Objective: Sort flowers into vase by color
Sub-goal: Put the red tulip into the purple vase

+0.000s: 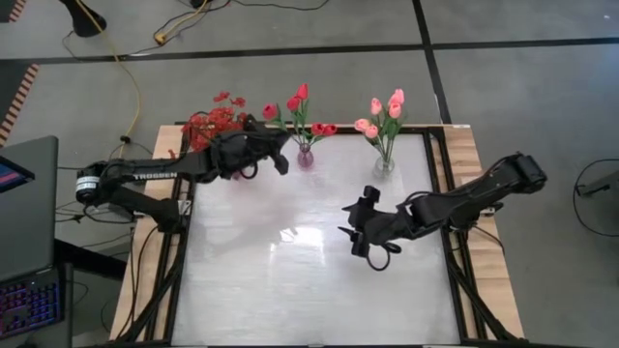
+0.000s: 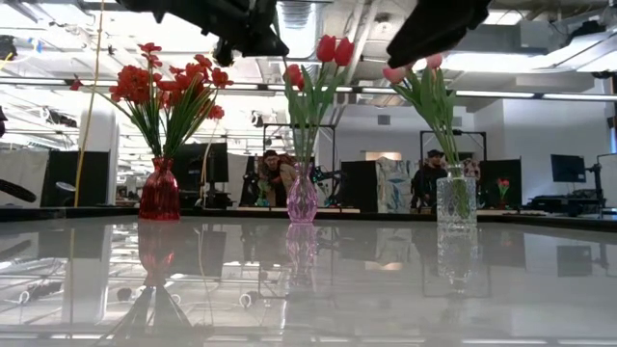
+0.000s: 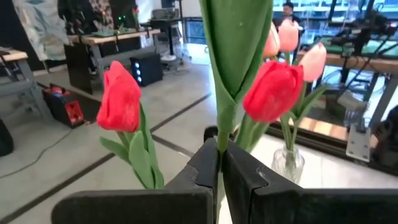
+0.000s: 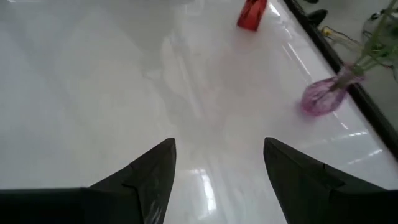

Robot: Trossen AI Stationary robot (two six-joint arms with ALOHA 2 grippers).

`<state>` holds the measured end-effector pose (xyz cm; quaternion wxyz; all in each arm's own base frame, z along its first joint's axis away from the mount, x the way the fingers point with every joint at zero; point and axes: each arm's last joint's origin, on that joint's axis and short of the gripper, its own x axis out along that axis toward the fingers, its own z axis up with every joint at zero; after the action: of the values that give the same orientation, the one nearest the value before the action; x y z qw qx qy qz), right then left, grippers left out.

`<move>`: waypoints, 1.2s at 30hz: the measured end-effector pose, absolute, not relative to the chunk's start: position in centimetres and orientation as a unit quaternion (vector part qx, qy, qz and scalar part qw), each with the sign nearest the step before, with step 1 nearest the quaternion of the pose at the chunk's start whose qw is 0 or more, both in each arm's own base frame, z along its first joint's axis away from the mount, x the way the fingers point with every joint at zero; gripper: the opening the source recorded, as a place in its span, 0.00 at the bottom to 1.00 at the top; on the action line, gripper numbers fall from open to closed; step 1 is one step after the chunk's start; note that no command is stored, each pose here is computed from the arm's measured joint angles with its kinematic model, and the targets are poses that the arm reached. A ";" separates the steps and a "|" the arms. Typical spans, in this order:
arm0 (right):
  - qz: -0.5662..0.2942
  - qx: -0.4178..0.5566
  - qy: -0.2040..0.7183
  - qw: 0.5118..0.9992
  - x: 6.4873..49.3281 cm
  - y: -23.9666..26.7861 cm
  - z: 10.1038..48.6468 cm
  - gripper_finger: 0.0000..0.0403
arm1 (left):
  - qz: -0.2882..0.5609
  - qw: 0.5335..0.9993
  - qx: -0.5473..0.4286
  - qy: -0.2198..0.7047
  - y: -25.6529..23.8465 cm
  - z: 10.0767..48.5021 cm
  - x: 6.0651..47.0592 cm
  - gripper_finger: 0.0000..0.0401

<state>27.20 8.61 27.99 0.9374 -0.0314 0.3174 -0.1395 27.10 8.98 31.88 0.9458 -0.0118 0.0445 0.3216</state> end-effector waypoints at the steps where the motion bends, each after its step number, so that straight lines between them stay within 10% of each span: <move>1: -0.144 -0.035 0.318 0.936 27.0 8.5 28.1 0.67 | 0.324 0.945 -0.012 0.041 9.1 32.0 27.1 0.00; 36: -0.162 -0.058 0.344 0.923 26.2 7.1 28.4 0.67 | 0.338 0.936 -0.001 0.100 12.3 31.7 28.4 0.00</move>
<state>26.17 7.08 28.38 0.9230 -0.0583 0.3443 -0.1617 28.40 12.32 31.73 0.9357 -0.0008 0.1001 0.3383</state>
